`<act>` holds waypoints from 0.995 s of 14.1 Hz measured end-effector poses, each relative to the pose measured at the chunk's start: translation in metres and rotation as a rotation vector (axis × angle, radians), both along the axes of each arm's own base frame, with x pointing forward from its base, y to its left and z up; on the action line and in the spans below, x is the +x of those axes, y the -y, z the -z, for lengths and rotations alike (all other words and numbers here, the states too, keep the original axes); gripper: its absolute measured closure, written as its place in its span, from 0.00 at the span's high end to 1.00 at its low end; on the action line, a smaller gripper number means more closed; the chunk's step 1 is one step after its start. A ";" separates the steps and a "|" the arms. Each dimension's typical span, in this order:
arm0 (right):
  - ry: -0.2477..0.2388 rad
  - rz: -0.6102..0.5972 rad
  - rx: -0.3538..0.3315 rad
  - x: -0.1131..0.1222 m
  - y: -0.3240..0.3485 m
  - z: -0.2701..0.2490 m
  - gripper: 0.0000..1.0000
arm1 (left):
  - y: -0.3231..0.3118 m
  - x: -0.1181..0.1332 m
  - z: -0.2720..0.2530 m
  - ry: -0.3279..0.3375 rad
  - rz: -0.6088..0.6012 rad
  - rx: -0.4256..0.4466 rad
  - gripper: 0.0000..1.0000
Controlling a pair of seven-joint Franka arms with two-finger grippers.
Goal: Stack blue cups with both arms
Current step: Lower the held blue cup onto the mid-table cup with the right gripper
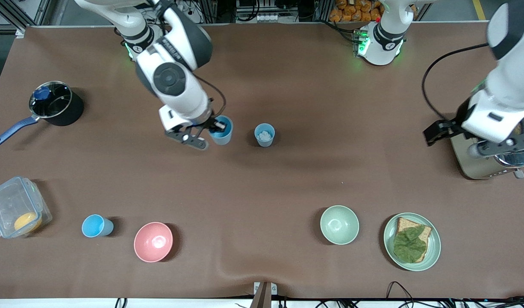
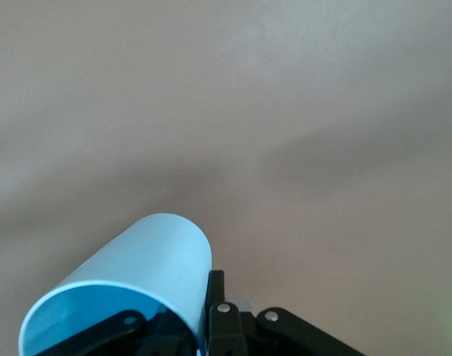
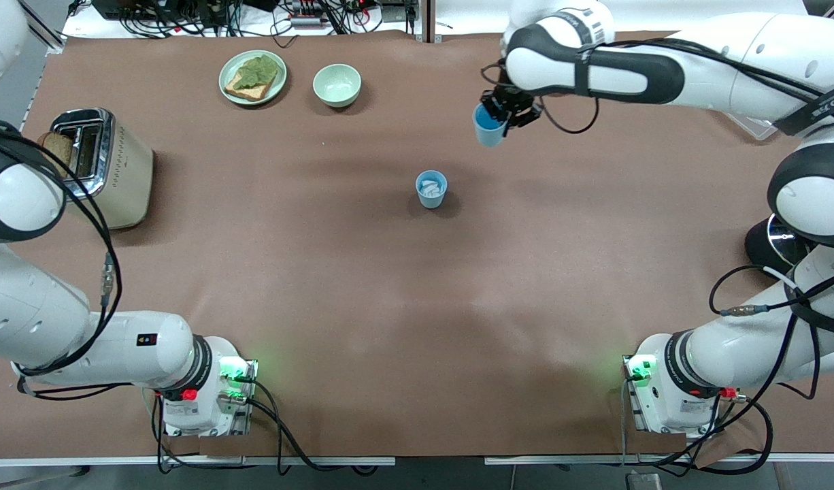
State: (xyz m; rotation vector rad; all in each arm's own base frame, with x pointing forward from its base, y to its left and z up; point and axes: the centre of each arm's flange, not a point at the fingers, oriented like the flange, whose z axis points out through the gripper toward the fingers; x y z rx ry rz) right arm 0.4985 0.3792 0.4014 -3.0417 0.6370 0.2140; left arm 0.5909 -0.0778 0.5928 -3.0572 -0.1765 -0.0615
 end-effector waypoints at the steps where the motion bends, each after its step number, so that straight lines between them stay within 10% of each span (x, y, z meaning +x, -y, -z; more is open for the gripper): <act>1: 0.002 0.021 0.005 -0.005 -0.015 -0.002 0.04 | -0.012 -0.002 -0.005 -0.003 0.015 -0.011 1.00; 14: -0.123 0.165 0.087 -0.017 -0.097 0.030 0.04 | -0.061 -0.020 -0.028 -0.030 0.081 -0.069 1.00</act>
